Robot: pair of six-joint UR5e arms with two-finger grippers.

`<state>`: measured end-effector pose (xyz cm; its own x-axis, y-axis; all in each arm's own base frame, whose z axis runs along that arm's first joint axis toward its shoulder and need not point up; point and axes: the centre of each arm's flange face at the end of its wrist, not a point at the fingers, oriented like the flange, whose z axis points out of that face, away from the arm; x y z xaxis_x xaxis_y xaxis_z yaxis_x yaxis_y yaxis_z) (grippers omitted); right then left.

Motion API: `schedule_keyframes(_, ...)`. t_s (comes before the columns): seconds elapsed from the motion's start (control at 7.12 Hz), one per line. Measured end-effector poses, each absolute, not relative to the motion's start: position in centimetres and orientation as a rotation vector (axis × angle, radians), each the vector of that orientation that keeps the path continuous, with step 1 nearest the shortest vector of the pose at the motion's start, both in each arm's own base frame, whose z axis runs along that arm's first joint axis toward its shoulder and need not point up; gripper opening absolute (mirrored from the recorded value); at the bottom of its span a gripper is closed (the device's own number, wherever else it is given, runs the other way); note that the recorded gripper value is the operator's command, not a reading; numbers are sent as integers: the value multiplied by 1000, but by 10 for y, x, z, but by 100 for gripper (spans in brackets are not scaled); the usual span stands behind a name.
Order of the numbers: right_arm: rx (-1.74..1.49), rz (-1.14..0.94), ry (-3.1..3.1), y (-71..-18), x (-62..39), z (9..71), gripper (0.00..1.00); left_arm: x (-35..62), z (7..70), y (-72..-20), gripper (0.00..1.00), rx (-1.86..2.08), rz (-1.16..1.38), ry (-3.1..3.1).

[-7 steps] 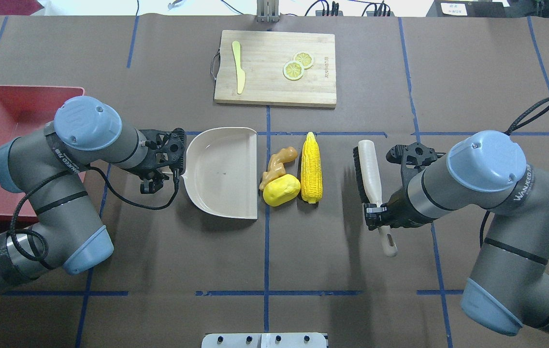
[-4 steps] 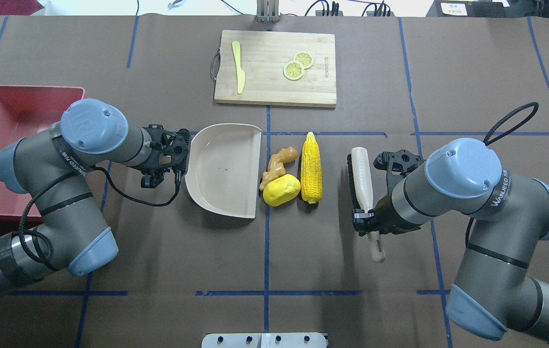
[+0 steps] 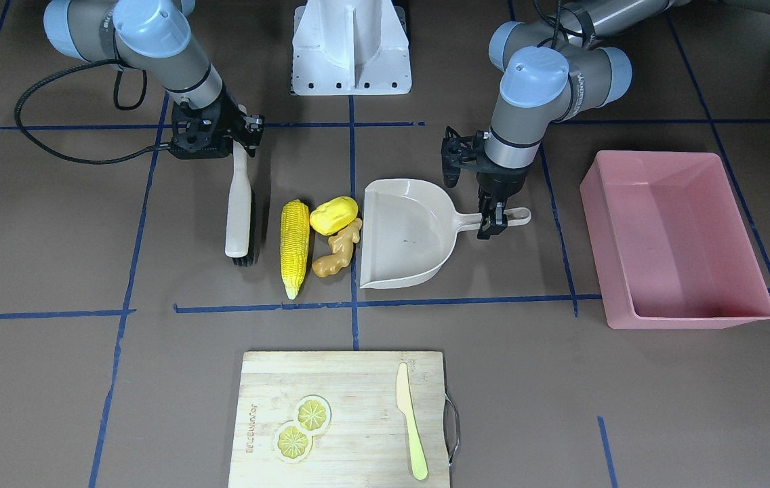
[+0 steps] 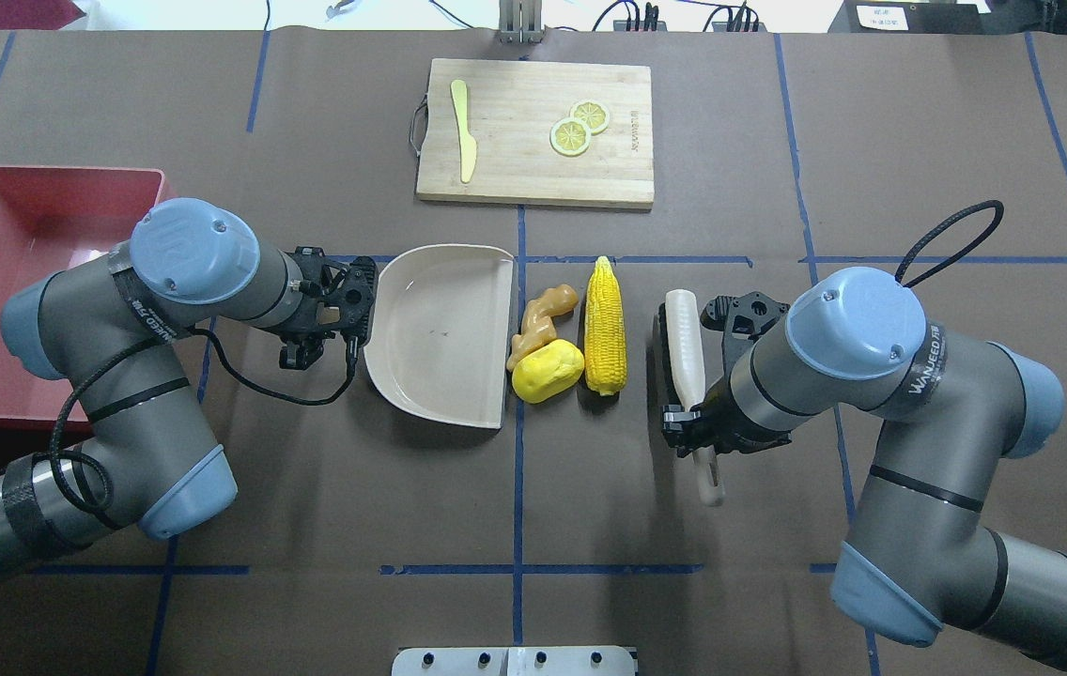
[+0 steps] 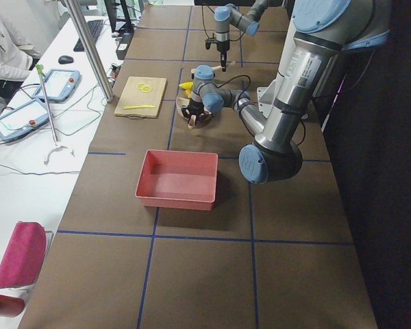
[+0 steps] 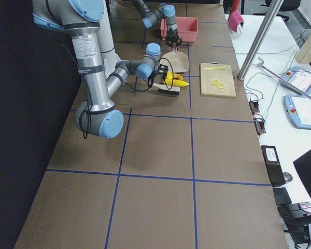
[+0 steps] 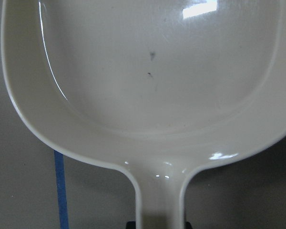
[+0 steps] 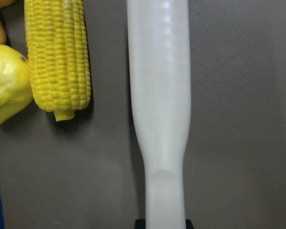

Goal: Sweep and dump trash into bin
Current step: 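Sweep the corn, potato and ginger into the dustpan with the right gripper's brush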

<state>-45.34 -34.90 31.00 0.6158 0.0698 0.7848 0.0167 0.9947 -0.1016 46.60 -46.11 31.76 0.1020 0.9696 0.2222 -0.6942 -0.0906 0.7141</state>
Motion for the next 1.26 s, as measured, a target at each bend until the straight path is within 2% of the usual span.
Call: schedule_keyframes(1.26,-102,33,-898,-356,-465,312,0,469,299,-456,2,634,1499,462)
